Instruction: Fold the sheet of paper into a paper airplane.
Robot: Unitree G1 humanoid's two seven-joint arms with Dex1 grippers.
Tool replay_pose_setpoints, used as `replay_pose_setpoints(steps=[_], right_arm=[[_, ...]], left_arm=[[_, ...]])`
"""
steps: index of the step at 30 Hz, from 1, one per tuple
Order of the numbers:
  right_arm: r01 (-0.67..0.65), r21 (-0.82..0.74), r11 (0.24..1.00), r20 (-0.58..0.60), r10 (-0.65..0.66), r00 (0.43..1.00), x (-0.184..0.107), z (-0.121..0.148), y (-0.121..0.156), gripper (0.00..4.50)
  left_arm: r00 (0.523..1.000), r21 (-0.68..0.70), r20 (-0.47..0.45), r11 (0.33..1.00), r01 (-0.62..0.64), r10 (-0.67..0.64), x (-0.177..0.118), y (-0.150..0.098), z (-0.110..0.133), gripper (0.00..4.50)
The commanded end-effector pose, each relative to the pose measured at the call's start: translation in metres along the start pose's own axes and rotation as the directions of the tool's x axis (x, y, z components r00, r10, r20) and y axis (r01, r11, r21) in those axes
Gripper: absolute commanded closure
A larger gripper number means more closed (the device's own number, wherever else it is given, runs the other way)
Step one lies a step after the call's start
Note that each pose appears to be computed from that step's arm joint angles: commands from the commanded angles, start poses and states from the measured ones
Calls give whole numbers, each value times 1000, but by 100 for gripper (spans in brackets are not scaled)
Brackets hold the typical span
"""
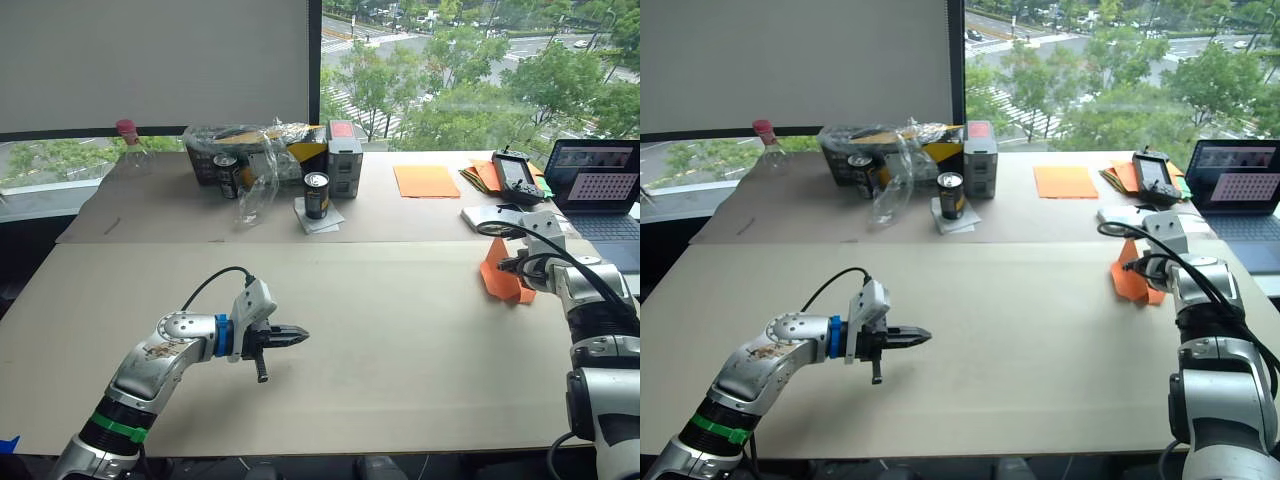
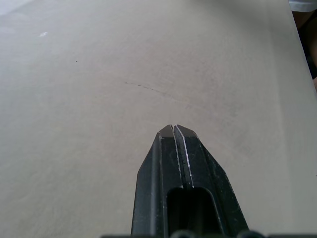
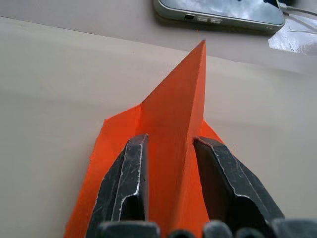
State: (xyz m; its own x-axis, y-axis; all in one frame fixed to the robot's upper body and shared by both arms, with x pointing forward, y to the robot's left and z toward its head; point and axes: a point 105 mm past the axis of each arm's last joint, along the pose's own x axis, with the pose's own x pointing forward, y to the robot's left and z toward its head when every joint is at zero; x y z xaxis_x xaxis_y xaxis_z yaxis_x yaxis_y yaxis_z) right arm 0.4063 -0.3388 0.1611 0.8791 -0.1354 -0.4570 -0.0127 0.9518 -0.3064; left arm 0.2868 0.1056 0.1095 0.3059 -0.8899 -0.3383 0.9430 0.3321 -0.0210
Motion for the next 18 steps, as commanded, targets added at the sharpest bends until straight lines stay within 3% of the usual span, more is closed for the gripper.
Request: replay_pose_setpoints(steps=[1,5,7,11,15,18], right_arm=[[-17,-39,999,80,20,997,-22,30,-5,155],[-108,-47,993,129,114,985,-44,48,7,8],[-163,-63,985,165,172,971,-56,58,16,4],[-323,-225,919,258,376,890,-83,70,57,4],[-468,-405,785,353,606,713,-110,55,117,4],[-495,-389,777,385,625,679,-115,39,137,4]], left_arm=[[999,34,40,999,-3,2,-5,2,13,450],[999,16,51,1000,-1,0,-12,4,15,450],[998,14,62,1000,-5,4,-15,6,17,450],[999,-3,35,999,-39,39,-19,12,13,450],[994,12,51,995,-100,99,-24,20,14,450],[987,-4,53,989,-151,151,-29,25,10,450]])
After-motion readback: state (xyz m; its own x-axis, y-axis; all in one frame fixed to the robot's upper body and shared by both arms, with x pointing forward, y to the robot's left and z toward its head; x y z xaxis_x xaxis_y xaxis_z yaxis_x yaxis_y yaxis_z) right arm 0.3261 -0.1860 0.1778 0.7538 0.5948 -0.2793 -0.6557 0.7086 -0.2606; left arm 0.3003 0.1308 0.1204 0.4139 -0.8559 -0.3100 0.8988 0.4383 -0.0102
